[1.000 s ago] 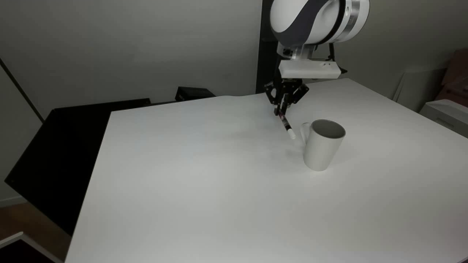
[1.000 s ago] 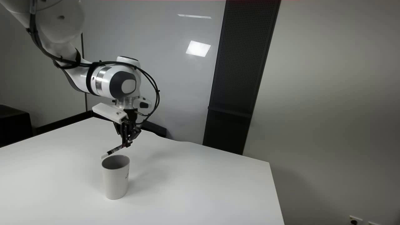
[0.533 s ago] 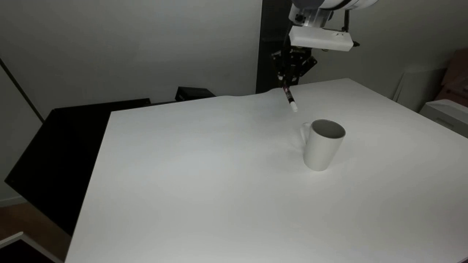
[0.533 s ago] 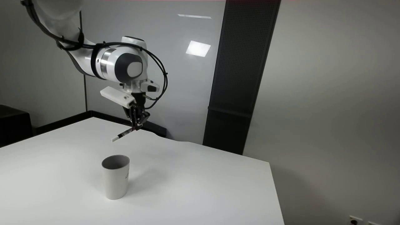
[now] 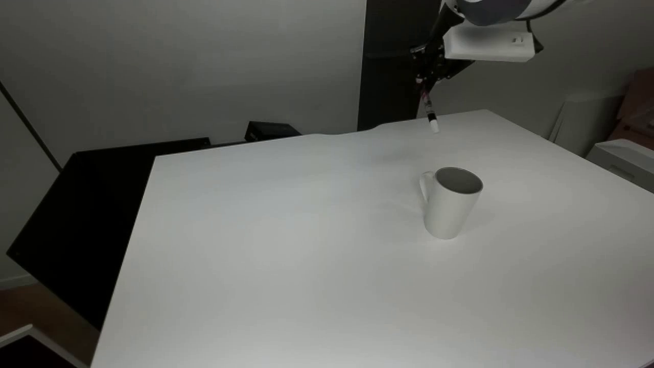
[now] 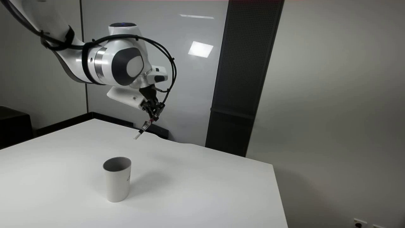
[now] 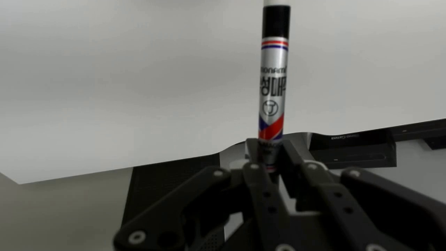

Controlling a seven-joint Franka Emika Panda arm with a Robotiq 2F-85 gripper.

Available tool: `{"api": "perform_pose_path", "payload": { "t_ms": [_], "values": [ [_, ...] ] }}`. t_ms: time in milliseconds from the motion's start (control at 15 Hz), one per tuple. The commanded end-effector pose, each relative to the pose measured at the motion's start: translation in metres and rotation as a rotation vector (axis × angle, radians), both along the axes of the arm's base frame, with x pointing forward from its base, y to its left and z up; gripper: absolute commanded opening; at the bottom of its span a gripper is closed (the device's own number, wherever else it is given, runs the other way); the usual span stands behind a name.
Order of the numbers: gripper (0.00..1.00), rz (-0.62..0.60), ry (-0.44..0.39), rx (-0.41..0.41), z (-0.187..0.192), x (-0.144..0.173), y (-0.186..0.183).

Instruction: Pick an object from the table and place it in basket

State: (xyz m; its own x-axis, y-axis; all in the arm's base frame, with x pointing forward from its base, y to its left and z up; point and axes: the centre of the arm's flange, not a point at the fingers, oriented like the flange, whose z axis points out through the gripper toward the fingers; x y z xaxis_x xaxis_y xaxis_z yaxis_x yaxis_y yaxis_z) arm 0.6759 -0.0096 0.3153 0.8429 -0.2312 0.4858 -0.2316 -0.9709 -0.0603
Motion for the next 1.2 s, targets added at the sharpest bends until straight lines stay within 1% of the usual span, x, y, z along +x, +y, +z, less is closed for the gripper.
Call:
{"api": "perform_pose_path", "payload": {
  "t_ms": [0, 133, 267, 467, 600, 667, 933, 1067, 1133],
  "values": [
    [0.07, -0.023, -0.102, -0.061, 0.026, -0.059, -0.015],
    [0.07, -0.026, -0.162, -0.095, 0.025, -0.078, -0.027],
    [0.07, -0.044, -0.240, -0.104, 0.015, -0.095, -0.035],
    [0.07, -0.058, -0.361, -0.075, 0.002, -0.113, -0.041],
    [0.07, -0.053, -0.427, -0.048, -0.006, -0.123, -0.035],
    [0.07, -0.049, -0.423, -0.040, -0.007, -0.122, -0.027],
    [0.07, -0.044, -0.433, -0.035, 0.007, -0.113, 0.003],
    [0.07, -0.041, -0.437, -0.026, 0.005, -0.114, 0.012],
    [0.07, -0.039, -0.425, -0.020, 0.003, -0.115, 0.017]
  ]
}}
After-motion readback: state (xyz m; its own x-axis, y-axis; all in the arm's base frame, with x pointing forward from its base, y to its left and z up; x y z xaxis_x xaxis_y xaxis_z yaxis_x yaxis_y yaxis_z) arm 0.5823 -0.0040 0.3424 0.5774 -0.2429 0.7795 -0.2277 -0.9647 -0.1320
